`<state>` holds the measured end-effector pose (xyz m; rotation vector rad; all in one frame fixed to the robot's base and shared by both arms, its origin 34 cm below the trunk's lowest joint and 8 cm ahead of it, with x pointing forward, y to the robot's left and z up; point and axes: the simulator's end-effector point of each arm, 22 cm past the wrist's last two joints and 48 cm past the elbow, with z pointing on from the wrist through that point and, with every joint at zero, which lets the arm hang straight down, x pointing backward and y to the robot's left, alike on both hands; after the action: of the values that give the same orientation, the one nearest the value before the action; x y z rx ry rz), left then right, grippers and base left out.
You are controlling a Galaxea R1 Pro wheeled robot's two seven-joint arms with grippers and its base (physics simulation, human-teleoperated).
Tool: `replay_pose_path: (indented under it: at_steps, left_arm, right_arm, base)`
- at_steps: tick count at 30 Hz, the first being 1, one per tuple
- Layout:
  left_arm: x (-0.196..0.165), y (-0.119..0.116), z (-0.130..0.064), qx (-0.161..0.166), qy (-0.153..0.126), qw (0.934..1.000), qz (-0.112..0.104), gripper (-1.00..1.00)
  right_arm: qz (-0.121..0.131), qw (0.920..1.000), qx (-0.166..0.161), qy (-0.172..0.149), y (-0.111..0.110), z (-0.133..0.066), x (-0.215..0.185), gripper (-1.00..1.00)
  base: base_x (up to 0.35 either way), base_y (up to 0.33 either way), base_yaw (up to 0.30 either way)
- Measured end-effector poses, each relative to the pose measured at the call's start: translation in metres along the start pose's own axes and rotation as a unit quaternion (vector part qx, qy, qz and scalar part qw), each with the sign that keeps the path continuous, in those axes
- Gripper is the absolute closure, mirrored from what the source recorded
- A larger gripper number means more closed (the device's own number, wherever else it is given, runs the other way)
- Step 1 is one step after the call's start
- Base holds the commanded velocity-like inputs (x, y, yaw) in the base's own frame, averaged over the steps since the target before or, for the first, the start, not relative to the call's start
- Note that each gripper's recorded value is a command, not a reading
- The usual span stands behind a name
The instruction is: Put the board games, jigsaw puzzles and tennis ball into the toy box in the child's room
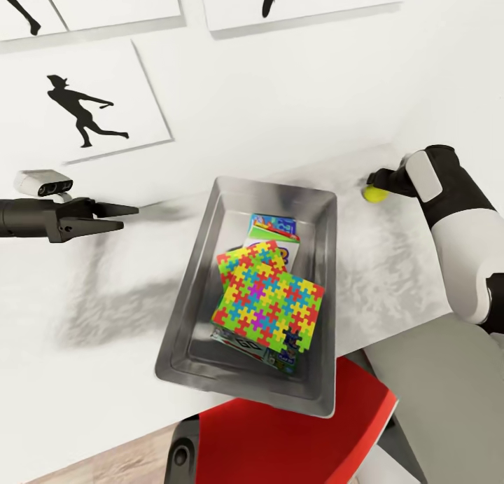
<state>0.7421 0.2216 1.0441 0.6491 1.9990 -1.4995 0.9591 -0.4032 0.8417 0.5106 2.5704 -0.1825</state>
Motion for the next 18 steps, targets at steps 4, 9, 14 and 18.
replay_pose_path:
  at_steps: [4, 9, 14, 18]
  left_arm:
    - [-0.0025, -0.0029, -0.0009, 0.000, -0.001, 1.0000, 0.003, -1.00]
    - [-0.0054, -0.0065, -0.0020, 0.000, -0.002, 1.0000, 0.007, -1.00]
    - [-0.0063, -0.0074, -0.0023, 0.000, -0.002, 1.0000, 0.008, -1.00]
    - [-0.0063, -0.0074, -0.0024, 0.000, -0.002, 1.0000, 0.008, -1.00]
  right_arm:
    - [-0.001, 1.0000, -0.002, -0.002, 0.0020, -0.0041, -0.0027, -1.00]
    - [0.002, 1.0000, -0.004, -0.005, 0.0019, -0.0090, -0.0068, -1.00]
    - [0.001, 1.0000, -0.005, -0.005, 0.0034, -0.0103, -0.0073, -1.00]
    - [0.001, 1.0000, -0.006, -0.004, 0.0039, -0.0101, -0.0065, -1.00]
  base:
    - [0.000, 0.000, -0.062]
    - [0.000, 0.000, -0.025]
    - [0.000, 0.000, -0.003]
    - [0.000, 0.000, 0.000]
